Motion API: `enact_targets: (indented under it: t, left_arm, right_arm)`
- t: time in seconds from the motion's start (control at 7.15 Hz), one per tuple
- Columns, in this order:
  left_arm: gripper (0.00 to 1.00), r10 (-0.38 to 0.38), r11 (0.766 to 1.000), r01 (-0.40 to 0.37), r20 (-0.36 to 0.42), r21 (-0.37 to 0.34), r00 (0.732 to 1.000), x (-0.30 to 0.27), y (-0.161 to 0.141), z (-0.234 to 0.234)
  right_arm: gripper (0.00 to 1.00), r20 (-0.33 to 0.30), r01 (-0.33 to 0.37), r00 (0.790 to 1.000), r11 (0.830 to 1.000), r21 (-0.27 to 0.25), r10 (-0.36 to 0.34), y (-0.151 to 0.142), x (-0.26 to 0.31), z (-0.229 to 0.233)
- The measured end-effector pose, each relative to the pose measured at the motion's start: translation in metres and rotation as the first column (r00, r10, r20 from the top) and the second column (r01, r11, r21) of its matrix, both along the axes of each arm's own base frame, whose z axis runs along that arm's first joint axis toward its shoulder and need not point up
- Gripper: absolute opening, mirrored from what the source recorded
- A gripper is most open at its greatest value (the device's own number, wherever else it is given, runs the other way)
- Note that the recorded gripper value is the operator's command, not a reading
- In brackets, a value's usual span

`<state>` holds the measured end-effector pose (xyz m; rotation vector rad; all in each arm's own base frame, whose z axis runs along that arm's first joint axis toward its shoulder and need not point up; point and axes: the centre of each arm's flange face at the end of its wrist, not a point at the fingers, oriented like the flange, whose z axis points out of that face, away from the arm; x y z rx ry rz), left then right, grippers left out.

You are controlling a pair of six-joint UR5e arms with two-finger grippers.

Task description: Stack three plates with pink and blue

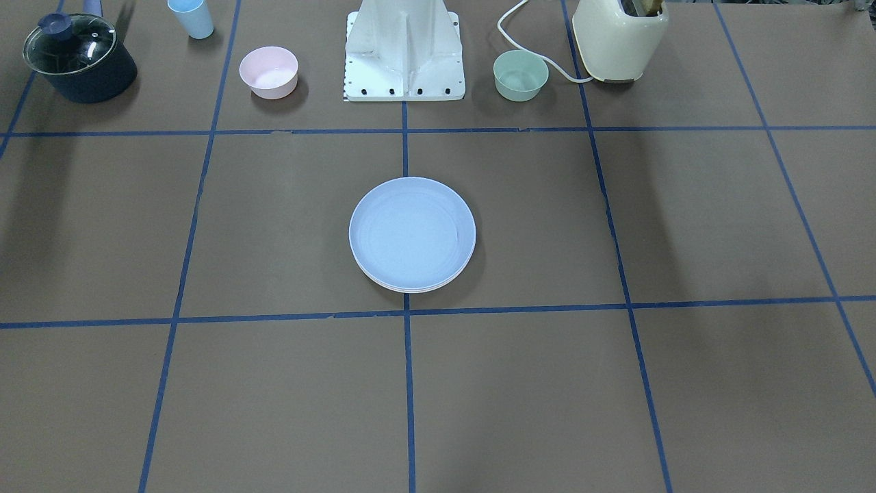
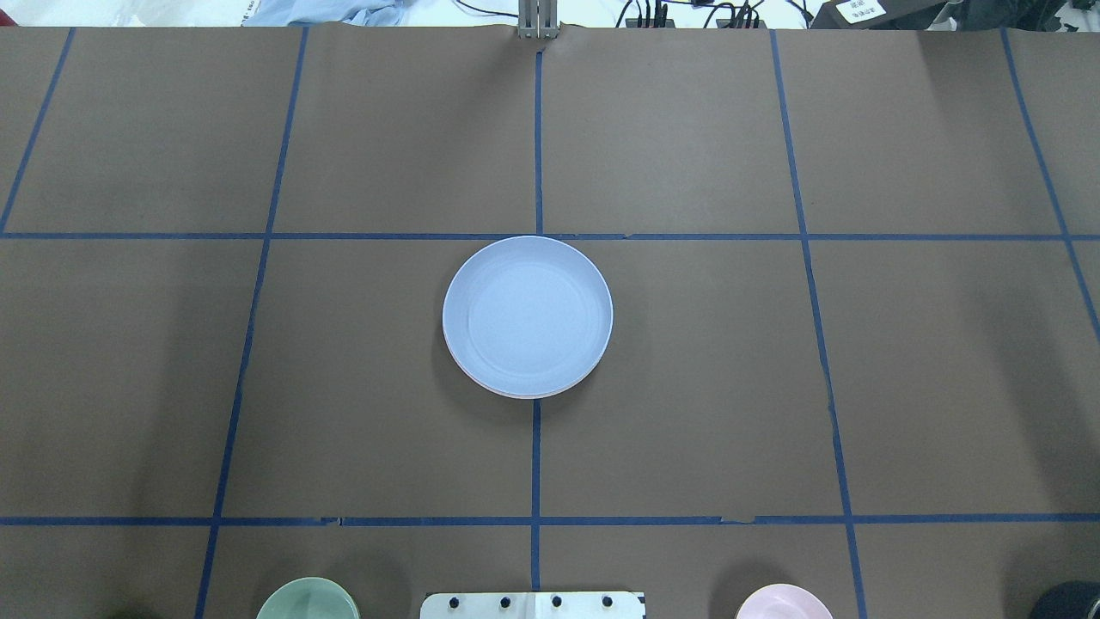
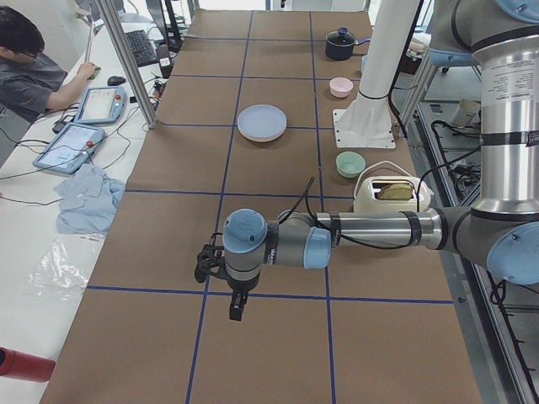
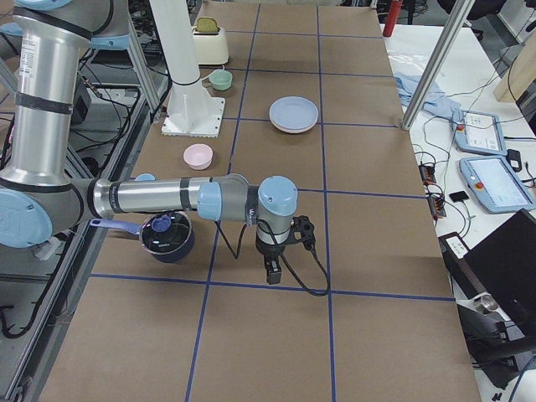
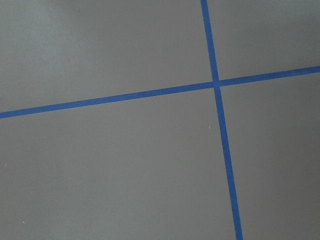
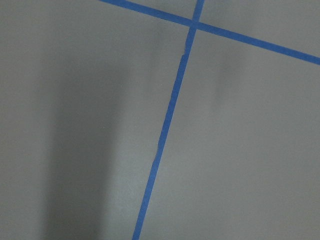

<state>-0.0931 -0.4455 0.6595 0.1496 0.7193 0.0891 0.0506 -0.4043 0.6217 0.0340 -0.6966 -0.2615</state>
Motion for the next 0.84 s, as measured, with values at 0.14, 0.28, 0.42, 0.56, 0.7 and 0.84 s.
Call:
enact_targets:
  t: [0.14, 0.28, 0.42, 0.56, 0.7, 0.84]
  left_arm:
    - [1.00, 0.000, 1.000, 0.000, 0.000, 0.002, 1.000, 0.0001, -0.0003, -0.0010]
    - [1.00, 0.001, 1.000, -0.001, 0.000, 0.005, 1.000, 0.0003, -0.0005, -0.0026]
    - [1.00, 0.001, 1.000, -0.001, 0.000, 0.008, 1.000, 0.0004, -0.0008, -0.0042]
    - [1.00, 0.001, 1.000, -0.001, 0.001, 0.010, 1.000, 0.0003, -0.0011, -0.0052]
    - [1.00, 0.001, 1.000, -0.001, 0.001, 0.011, 1.000, 0.0002, -0.0013, -0.0056]
    - [1.00, 0.001, 1.000, -0.001, 0.001, 0.012, 1.000, 0.0002, -0.0013, -0.0058]
  right_arm:
    - [1.00, 0.000, 0.000, 1.000, 1.000, 0.001, 0.000, -0.0004, -0.0001, -0.0007]
    - [1.00, 0.000, 0.000, 1.000, 1.000, 0.002, 0.000, -0.0005, -0.0001, -0.0010]
    - [1.00, 0.000, 0.000, 1.000, 1.000, 0.003, 0.000, -0.0006, 0.0000, -0.0012]
    - [1.00, 0.001, 0.000, 1.000, 1.000, 0.003, 0.000, -0.0006, 0.0000, -0.0012]
    - [1.00, 0.001, 0.000, 1.000, 1.000, 0.001, 0.000, -0.0006, 0.0000, -0.0005]
    - [1.00, 0.001, 0.000, 1.000, 1.000, 0.000, 0.000, -0.0005, 0.0000, 0.0000]
